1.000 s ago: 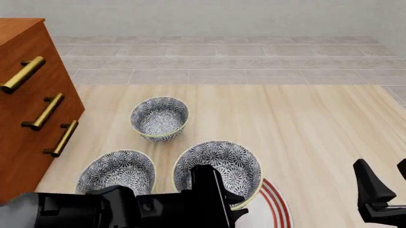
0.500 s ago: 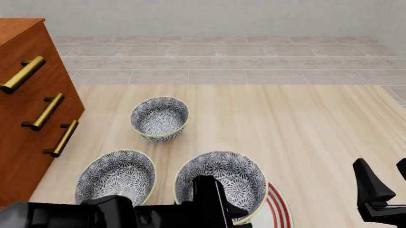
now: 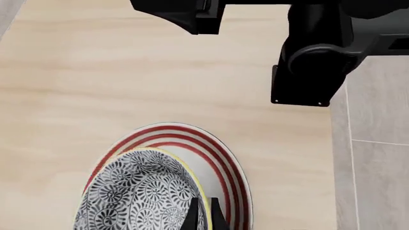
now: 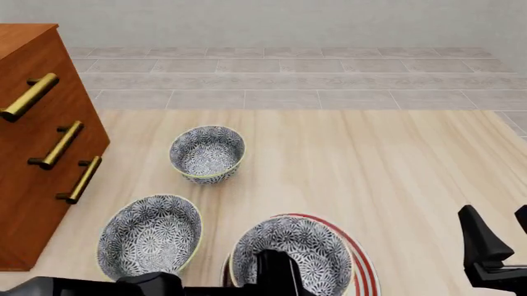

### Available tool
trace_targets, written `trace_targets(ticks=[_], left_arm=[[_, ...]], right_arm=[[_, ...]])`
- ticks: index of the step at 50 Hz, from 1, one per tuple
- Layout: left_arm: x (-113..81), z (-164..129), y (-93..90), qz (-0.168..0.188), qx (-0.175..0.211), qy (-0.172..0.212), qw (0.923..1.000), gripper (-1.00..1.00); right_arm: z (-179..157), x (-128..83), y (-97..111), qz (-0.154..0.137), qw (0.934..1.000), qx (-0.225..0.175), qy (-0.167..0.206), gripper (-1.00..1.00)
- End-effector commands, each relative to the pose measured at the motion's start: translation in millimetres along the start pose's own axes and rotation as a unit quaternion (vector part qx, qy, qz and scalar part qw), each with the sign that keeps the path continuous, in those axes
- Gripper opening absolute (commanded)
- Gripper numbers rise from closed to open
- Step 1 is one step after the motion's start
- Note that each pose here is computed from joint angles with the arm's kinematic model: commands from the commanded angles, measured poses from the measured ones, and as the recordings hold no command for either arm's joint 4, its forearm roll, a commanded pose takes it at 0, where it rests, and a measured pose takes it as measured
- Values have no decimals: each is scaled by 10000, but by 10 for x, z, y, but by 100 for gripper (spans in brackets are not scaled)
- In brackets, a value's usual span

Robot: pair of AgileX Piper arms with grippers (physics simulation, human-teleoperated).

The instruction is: Put the bowl at the front on the plate.

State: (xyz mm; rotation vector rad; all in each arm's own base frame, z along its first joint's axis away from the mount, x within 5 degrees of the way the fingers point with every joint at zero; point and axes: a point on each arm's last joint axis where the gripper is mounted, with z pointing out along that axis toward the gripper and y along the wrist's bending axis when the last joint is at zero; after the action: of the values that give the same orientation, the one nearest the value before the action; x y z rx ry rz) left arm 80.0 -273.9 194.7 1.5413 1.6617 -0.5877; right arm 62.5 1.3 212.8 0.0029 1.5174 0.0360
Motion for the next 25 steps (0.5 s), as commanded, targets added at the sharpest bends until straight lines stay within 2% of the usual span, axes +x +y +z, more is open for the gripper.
trace_targets(ticks=[1, 11, 25], left_arm=[[66, 117, -72, 125, 109, 73, 9998, -100], [195, 244, -90, 31, 112, 165, 9998, -100], [269, 276, -128, -112, 141, 169, 9997, -100]], right_arm=[[-4, -1, -2, 19, 10000, 13, -8, 100], [-3, -3, -3, 37, 10000, 27, -16, 100], [-3, 1, -4, 31, 10000, 30, -14, 100]])
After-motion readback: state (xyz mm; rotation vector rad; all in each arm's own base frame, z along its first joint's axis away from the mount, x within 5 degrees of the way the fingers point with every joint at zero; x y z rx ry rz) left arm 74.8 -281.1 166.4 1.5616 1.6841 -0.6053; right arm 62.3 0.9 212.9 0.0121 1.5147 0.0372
